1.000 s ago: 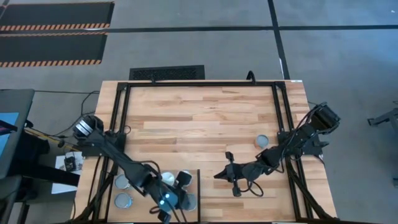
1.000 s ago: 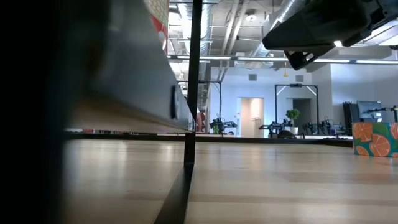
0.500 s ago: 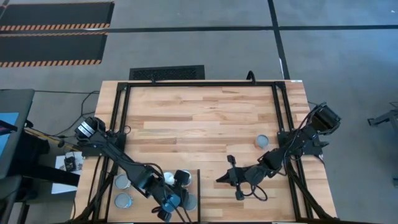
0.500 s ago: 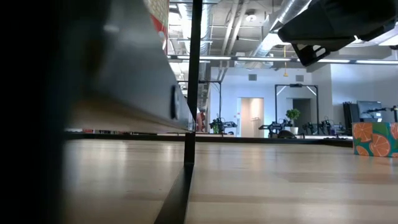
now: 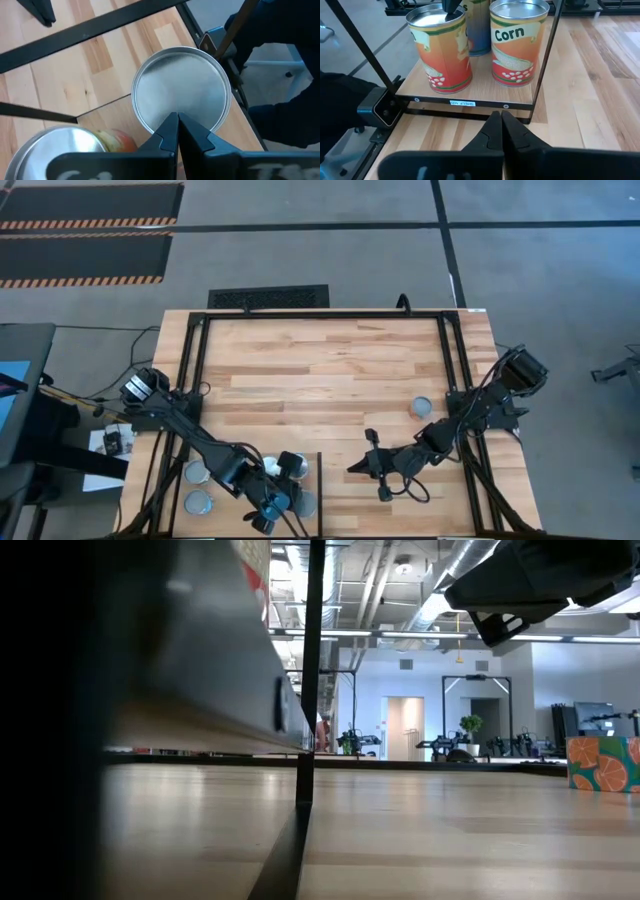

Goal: Pick and place cans onto a shelf
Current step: Put the canned corn on the shelf

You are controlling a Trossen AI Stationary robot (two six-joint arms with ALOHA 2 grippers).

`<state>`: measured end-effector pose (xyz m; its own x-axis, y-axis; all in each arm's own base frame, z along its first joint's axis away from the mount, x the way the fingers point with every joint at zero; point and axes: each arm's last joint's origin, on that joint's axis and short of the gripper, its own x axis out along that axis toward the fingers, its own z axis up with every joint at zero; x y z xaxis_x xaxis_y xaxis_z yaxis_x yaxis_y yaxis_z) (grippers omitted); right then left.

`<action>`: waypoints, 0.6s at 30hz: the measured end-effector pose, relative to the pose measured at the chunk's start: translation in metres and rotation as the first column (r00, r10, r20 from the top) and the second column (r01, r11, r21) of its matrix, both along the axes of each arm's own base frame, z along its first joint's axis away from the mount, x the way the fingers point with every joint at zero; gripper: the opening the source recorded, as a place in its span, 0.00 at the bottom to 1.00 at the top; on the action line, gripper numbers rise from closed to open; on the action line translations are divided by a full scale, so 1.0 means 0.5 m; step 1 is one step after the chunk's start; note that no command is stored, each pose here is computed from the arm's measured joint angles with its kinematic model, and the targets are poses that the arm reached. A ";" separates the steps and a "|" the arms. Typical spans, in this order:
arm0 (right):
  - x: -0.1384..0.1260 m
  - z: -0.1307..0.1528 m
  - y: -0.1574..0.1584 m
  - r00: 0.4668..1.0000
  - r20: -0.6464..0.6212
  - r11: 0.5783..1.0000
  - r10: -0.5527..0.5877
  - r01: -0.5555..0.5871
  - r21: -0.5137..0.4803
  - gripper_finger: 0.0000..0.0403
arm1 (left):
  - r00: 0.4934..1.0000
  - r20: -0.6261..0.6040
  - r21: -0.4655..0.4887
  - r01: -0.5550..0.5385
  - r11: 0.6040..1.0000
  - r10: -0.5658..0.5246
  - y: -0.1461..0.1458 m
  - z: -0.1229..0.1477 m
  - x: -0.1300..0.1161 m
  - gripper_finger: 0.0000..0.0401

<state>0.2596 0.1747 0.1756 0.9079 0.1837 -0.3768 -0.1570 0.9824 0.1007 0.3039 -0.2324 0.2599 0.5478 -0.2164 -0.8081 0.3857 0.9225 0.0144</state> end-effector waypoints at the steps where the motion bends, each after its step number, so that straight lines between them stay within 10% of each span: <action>1: 0.000 0.000 0.000 1.000 0.000 1.000 0.000 0.000 0.000 0.01 | 1.000 -0.007 0.003 -0.003 1.000 0.003 0.001 0.002 -0.001 0.00; 18: 0.000 0.000 0.000 1.000 0.000 1.000 0.000 0.000 0.000 0.01 | 0.998 0.061 -0.043 0.011 0.999 -0.008 -0.012 0.035 0.016 0.00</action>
